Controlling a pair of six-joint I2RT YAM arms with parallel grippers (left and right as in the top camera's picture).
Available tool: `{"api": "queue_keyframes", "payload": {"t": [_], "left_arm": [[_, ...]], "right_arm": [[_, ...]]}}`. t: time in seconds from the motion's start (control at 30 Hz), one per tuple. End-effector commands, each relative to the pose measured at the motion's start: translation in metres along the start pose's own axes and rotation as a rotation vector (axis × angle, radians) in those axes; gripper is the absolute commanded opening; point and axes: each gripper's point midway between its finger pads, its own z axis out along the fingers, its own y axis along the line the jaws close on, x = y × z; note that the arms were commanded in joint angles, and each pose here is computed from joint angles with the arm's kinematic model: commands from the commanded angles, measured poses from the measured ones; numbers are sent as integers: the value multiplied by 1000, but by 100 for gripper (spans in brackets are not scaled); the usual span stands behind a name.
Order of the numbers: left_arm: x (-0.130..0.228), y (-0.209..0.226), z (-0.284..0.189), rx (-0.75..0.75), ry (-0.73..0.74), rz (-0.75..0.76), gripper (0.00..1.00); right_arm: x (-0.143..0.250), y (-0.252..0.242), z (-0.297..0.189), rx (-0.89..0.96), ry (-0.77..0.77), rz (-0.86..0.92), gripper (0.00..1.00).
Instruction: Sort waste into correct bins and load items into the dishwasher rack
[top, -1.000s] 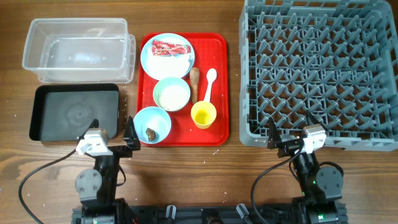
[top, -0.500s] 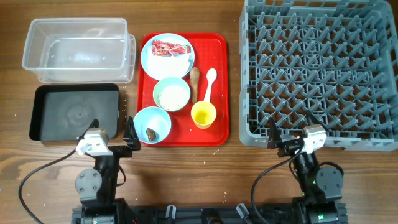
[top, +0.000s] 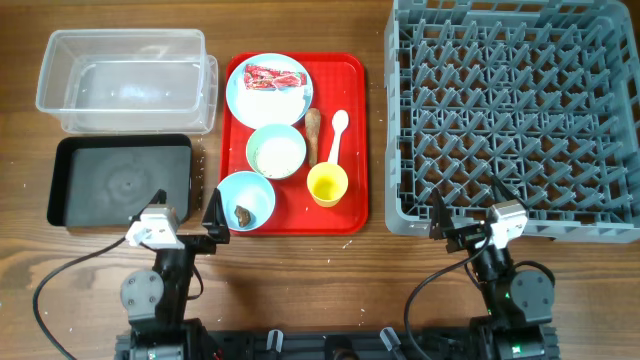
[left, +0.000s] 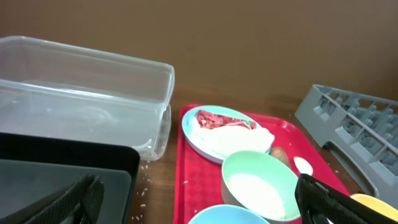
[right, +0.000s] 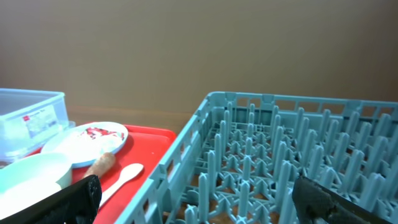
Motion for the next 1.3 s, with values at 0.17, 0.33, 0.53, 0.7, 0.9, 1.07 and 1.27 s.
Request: {"api": "queue_keyframes", "payload": {"t": [0.17, 0.33, 0.53, 0.7, 0.9, 1.07, 1.27], "left_arm": [[-80, -44, 22, 163, 112, -16, 100], [-119, -58, 61, 179, 335, -82, 100], [-124, -78, 105, 173, 684, -93, 100], [-85, -99, 149, 156, 940, 1, 100], [-21, -118, 203, 202, 1011, -10, 100], [11, -115, 234, 154, 1016, -88, 100], [-11, -108, 267, -64, 846, 135, 100]], "right_arm": [[-58, 25, 14, -147, 37, 27, 100], [-86, 33, 45, -211, 216, 40, 100], [-91, 30, 75, -205, 526, 97, 100], [-87, 27, 93, -206, 688, 115, 100], [-50, 25, 101, -181, 820, 191, 100], [-21, 24, 101, -147, 932, 273, 100], [-12, 23, 103, -143, 960, 281, 100]]}}
